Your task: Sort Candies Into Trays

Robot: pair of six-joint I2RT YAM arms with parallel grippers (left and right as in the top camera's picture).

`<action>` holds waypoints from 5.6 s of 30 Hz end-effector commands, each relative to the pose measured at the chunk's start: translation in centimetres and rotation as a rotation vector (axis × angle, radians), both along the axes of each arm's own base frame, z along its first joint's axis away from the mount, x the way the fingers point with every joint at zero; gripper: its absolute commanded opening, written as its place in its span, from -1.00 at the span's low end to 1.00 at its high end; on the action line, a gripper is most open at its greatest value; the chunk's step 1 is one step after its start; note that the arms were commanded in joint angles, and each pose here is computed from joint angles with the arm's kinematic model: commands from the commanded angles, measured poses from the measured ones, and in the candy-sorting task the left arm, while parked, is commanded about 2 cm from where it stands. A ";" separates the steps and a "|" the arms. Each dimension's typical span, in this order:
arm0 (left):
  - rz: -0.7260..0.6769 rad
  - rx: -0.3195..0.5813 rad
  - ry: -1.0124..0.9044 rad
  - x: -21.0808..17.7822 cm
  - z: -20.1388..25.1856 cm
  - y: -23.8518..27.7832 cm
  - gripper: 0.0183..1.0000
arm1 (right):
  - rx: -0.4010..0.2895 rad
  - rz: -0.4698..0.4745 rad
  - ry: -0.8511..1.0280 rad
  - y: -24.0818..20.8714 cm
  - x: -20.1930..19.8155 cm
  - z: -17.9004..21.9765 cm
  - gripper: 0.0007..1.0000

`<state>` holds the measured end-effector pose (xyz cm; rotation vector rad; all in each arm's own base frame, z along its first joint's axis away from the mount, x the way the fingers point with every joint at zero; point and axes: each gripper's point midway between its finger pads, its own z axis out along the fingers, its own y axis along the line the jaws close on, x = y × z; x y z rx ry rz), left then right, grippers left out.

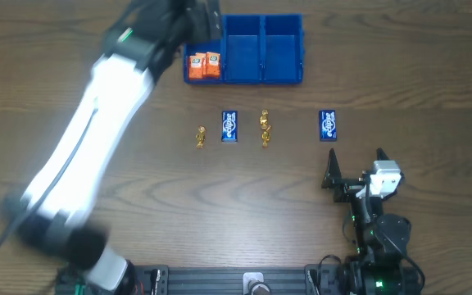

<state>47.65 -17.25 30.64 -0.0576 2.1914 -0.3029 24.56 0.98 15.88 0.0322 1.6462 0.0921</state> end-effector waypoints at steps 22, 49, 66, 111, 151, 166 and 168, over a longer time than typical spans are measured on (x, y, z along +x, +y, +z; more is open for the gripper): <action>0.135 0.018 -0.505 -22.3 -15.6 16.0 1.00 | -0.007 -0.003 0.002 0.0 0.0 -0.2 1.00; 0.135 0.019 -0.463 -23.3 -16.9 16.2 1.00 | -0.007 -0.003 0.001 0.0 0.0 -0.2 1.00; 0.135 0.019 -0.463 -23.3 -16.9 16.2 1.00 | -0.011 0.005 -0.023 0.0 -2.4 10.0 1.00; 0.135 0.019 -0.463 -23.3 -16.9 16.2 1.00 | -0.123 0.007 1.366 1.4 12.0 -16.3 0.90; 0.135 0.019 -0.463 -23.3 -16.9 16.2 1.00 | -0.080 0.090 0.577 21.6 27.7 4.1 -0.55; 0.135 0.019 -0.463 -23.3 -16.9 16.2 1.00 | -0.085 0.054 0.638 22.0 28.9 -1.4 -0.54; 0.135 0.019 -0.463 -23.3 -16.9 16.2 1.00 | -0.072 0.045 0.649 22.1 28.9 -2.0 -0.54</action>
